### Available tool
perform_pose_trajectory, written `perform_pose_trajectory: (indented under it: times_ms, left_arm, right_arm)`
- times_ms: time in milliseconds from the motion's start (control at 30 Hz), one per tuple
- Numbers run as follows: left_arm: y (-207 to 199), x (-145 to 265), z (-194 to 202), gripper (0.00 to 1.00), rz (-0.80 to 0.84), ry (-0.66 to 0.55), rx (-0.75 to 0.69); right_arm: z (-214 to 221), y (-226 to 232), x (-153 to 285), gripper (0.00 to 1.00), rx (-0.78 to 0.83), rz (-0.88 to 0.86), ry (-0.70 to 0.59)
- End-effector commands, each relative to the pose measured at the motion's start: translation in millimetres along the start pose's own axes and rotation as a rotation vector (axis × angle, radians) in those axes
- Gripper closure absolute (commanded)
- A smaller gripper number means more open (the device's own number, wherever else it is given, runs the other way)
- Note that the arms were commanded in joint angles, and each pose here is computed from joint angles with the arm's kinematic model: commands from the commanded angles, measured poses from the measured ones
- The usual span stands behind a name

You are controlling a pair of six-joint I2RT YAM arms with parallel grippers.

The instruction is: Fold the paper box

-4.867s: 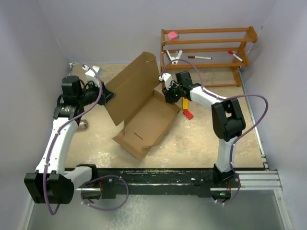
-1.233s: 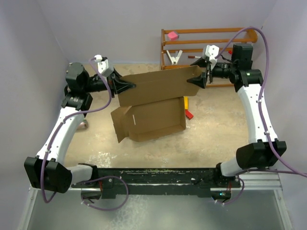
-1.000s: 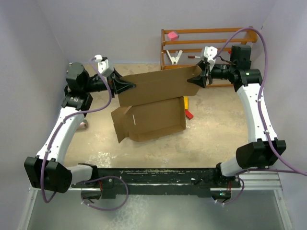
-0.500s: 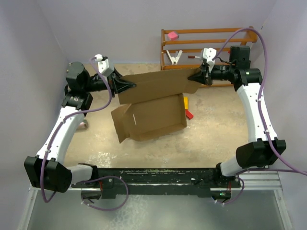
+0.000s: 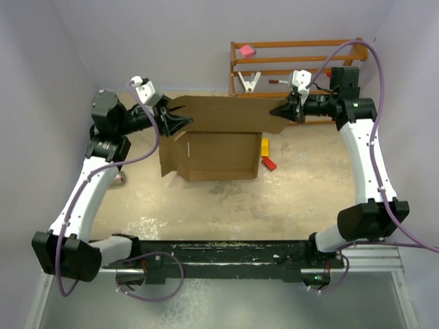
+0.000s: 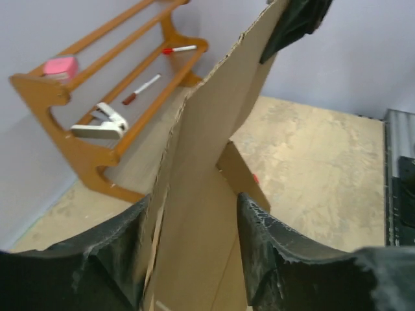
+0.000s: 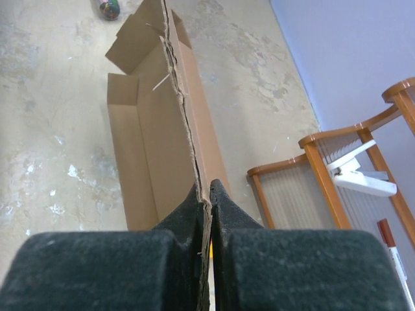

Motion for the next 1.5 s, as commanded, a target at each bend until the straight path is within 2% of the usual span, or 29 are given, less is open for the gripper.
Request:
perform_pose_trajectory:
  times_ms: [0, 100, 267, 400, 567, 667, 800, 900, 967, 1067, 1200, 1333, 1467]
  left_arm:
    - [-11.5, 17.1, -14.9, 0.39, -0.224, -0.106, -0.026]
    - [-13.8, 33.6, -6.9, 0.32, -0.433, -0.184, 0.073]
    - [-21.5, 60.7, 30.0, 0.3, -0.651, -0.286, 0.174]
    - [-1.2, 72.9, 89.9, 0.3, -0.866, -0.299, 0.331]
    - [29.8, 74.9, 134.4, 0.31, -1.024, -0.325, 0.448]
    - [47.3, 68.9, 146.6, 0.3, -0.962, -0.384, 0.516]
    - [55.1, 55.8, 142.5, 0.31, -0.77, -0.429, 0.491]
    - [50.6, 53.9, 132.8, 0.33, -0.734, -0.444, 0.492]
    - [45.6, 53.9, 124.8, 0.38, -0.715, -0.459, 0.492]
    - [41.6, 49.7, 111.1, 0.56, -0.66, -0.469, 0.496]
    - [57.9, 37.9, 105.5, 0.78, -0.637, -0.441, 0.52]
    - [80.5, 22.7, 104.2, 0.87, -0.595, -0.422, 0.535]
    - [96.7, 10.4, 103.5, 0.9, -0.58, -0.388, 0.555]
  right_arm:
    - [-13.4, 0.5, 15.0, 1.0, 0.027, 0.029, -0.049]
    - [-8.8, 0.3, 19.2, 1.0, 0.001, 0.038, -0.047]
    - [-2.2, -1.4, 19.5, 1.0, -0.022, 0.04, -0.039]
    - [2.8, -2.8, 18.1, 1.0, -0.041, 0.038, -0.032]
    - [5.8, -2.6, 16.8, 1.0, -0.049, 0.033, -0.032]
    - [7.8, -3.4, 16.2, 1.0, -0.053, 0.029, -0.027]
    - [8.0, -3.7, 16.2, 1.0, -0.053, 0.027, -0.026]
    - [7.5, -4.1, 16.7, 1.0, -0.05, 0.031, -0.02]
    - [8.8, -4.3, 16.3, 1.0, -0.052, 0.03, -0.019]
    - [10.1, -4.8, 15.6, 1.0, -0.056, 0.028, -0.019]
    - [11.0, -4.3, 15.0, 1.0, -0.062, 0.025, -0.022]
    - [9.9, -3.6, 15.4, 1.0, -0.061, 0.025, -0.024]
    - [9.3, -3.6, 15.6, 1.0, -0.062, 0.025, -0.025]
Point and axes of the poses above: each gripper's point midway between its finger pads, its own x axis back along the fingers, its own y axis along the line the jaws close on, z = x × y, the point moved 9 cm from there along x, back along the fingers, and after that the axes turned 15 degrees about x, right-handed, at the moved point
